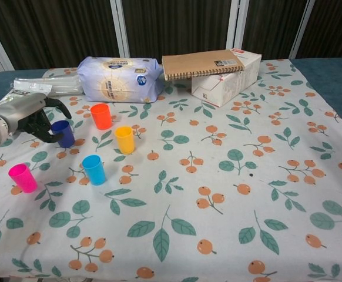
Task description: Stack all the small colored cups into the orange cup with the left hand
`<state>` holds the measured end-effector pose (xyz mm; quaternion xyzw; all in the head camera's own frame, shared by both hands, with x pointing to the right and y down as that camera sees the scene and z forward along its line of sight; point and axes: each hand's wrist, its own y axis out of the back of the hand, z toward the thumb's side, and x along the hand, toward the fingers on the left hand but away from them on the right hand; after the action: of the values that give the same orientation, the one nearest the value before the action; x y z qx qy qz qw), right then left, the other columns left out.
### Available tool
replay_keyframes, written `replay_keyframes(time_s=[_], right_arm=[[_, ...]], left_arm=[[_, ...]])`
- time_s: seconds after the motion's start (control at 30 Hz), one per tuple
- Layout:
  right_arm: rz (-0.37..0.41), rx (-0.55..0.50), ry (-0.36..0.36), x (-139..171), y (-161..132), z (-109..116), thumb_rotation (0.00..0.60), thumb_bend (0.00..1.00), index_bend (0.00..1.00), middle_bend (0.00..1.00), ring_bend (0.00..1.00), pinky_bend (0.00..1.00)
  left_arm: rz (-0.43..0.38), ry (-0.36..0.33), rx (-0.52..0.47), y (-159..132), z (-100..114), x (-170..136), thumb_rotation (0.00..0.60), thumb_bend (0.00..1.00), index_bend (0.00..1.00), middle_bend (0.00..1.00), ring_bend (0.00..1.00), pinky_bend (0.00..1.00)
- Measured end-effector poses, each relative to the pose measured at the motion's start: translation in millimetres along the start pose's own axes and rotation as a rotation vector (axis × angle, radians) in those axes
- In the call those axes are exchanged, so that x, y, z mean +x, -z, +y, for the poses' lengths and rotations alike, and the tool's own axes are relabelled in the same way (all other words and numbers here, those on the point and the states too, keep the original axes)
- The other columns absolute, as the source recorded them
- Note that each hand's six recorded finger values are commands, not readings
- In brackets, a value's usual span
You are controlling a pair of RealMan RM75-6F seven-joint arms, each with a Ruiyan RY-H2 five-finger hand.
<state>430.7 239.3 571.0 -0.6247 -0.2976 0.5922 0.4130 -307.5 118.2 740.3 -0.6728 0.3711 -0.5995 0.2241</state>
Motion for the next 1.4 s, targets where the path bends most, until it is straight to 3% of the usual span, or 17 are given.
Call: replay_keyframes(time_s=[0.53,0.73,0.97,1.17,1.4], right_arm=[[-0.012,0.006,0.006,0,1,0,0.600,0.21,0.00,0.00,0.00,0.00],[-0.017,-0.003,0.013,1,4,3,0.600,0.21,0.00,0.00,0.00,0.00],[-0.020,-0.007,0.007,1,5,3,0.600,0.21,0.00,0.00,0.00,0.00],[-0.023,-0.006,0.000,1,5,3,0.600,0.21,0.00,0.00,0.00,0.00],[-0.023,-0.011,-0.002,1,6,4,0.600,0.21,0.00,0.00,0.00,0.00]], left_arm=[[-0.005,-0.009,-0.002,-2,0,7,0.600,0.38,0.52,1.00,1.00,1.00],[-0.025,-0.091,-0.049,-14,28,12,0.600,0.39,0.52,1.00,1.00,1.00],[-0.065,-0.172,-0.089,-47,61,25,0.600,0.39,0.52,1.00,1.00,1.00],[-0.078,-0.159,-0.072,-66,52,29,0.600,0.39,0.52,1.00,1.00,1.00],[-0.059,-0.137,-0.044,-66,37,36,0.600,0.38,0.51,1.00,1.00,1.00]])
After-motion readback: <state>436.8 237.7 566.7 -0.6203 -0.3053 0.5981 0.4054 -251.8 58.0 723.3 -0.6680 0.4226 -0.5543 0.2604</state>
